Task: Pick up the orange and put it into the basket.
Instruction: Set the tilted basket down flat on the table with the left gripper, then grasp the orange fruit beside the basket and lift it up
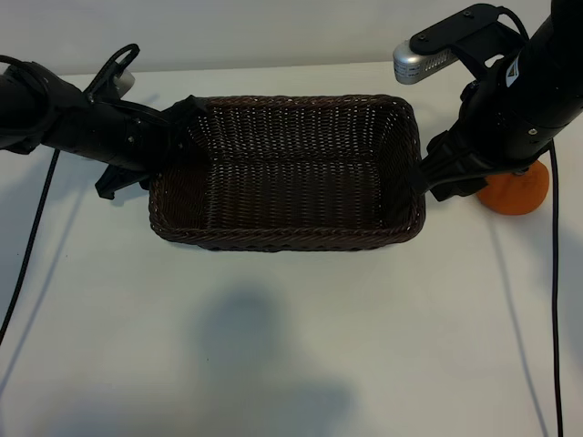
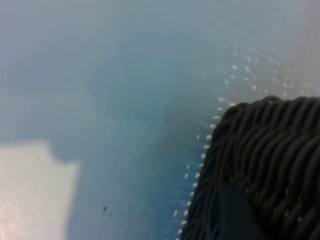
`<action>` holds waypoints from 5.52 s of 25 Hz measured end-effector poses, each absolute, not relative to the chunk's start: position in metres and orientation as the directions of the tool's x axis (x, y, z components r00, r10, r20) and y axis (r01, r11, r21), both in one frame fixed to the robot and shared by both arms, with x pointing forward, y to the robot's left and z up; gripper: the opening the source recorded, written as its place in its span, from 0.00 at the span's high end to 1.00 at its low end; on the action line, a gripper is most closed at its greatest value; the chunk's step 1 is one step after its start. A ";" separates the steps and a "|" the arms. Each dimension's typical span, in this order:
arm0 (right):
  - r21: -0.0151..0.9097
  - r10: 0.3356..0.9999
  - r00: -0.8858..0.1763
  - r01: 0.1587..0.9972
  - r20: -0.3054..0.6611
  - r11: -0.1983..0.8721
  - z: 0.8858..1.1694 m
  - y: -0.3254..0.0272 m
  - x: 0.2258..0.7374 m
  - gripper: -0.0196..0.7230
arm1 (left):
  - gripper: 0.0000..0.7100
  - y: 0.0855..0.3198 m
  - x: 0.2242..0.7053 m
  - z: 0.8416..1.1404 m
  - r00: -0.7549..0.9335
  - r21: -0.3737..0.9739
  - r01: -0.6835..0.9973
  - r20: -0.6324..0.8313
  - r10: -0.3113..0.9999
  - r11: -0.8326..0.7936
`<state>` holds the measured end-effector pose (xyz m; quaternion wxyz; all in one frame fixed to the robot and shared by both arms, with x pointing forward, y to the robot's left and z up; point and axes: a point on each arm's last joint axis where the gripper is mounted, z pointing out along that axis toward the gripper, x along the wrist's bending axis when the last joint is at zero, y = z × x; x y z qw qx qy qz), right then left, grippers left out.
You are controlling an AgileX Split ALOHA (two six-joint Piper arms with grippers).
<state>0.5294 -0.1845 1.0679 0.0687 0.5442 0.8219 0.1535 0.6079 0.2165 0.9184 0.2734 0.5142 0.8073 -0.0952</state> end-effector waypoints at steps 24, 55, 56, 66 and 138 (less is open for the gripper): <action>0.317 0.916 -0.398 0.876 0.055 0.362 1.068 -0.185 0.529 0.32 | 0.40 0.215 0.606 0.911 -0.338 0.080 0.892 -0.536 0.774 0.445; 0.302 0.915 -0.400 0.880 0.056 0.366 1.067 -0.185 0.527 0.32 | 0.10 0.221 0.585 0.976 -0.210 0.194 0.918 -0.500 0.840 0.345; 0.302 0.915 -0.400 0.880 0.056 0.366 1.067 -0.185 0.527 0.32 | 0.10 0.221 0.584 0.979 -0.203 0.201 0.918 -0.500 0.842 0.341; 0.302 0.915 -0.400 0.880 0.056 0.366 1.067 -0.185 0.527 0.32 | 0.12 0.227 0.577 1.011 -0.104 0.266 0.935 -0.426 0.899 0.234; 0.300 0.909 -0.412 0.875 0.055 0.379 1.067 -0.185 0.527 0.32 | 0.16 0.292 0.247 1.109 0.070 0.870 0.487 0.053 0.996 -0.081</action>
